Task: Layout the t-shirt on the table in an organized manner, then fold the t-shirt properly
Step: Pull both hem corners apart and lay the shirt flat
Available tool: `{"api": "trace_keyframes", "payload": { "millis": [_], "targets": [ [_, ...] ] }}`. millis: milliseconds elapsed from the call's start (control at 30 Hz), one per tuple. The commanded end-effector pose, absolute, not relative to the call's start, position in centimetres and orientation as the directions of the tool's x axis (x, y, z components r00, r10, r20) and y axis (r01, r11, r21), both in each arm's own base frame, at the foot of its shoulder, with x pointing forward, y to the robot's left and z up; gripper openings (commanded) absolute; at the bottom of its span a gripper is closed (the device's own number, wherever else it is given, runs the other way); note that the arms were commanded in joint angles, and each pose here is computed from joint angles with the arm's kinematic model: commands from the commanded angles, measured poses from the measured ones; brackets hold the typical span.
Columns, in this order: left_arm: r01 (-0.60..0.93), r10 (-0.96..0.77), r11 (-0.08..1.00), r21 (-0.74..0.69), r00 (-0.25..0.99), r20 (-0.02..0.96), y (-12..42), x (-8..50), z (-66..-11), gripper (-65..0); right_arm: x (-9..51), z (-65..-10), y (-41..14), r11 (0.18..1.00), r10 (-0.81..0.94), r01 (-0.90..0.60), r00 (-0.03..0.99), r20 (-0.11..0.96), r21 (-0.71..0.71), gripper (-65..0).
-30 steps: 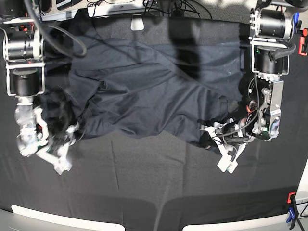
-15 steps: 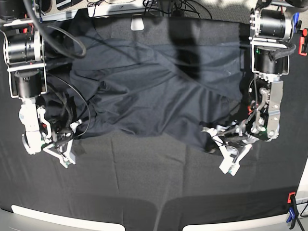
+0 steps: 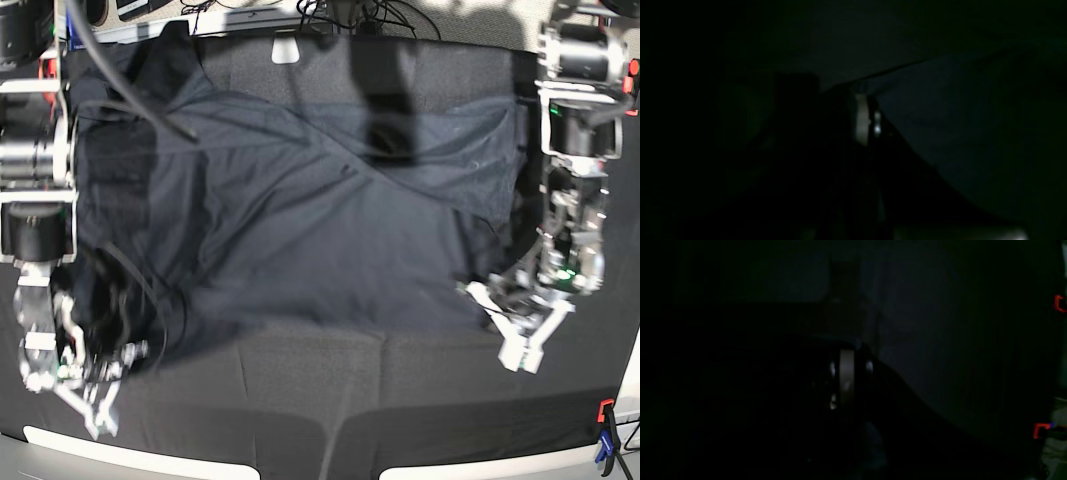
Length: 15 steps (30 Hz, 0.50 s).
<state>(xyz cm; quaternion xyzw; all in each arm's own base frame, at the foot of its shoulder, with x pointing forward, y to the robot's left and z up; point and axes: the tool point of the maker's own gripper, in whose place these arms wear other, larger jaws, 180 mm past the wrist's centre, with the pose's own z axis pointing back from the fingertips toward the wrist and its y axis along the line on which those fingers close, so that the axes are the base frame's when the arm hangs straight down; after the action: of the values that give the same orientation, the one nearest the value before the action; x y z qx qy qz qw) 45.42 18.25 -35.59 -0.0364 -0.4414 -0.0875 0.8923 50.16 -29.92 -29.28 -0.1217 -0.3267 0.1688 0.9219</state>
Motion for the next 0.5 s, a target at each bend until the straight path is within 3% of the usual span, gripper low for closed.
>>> {"api": "trace_keyframes", "payload": {
  "millis": [0,267,467],
  "targets": [
    [0.155,-0.122,0.987,0.045,0.533,0.837,19.9,47.1,-32.7,-65.0,52.0,-25.2,-31.3,0.909,0.385,-0.162,0.68,0.624,-0.384,-65.0],
    [0.11,-0.148,0.988,0.106,0.507,0.849,23.5,47.3,-31.4,-65.0,53.6,-22.0,-32.4,0.89,0.397,-0.088,0.631,0.666,-0.448,-65.0],
    [0.11,-0.145,0.988,0.109,0.404,0.903,23.2,48.3,-29.6,-65.0,54.2,-21.4,-31.8,0.899,0.386,-0.069,0.594,0.706,-0.433,-65.0]
  ]
}}
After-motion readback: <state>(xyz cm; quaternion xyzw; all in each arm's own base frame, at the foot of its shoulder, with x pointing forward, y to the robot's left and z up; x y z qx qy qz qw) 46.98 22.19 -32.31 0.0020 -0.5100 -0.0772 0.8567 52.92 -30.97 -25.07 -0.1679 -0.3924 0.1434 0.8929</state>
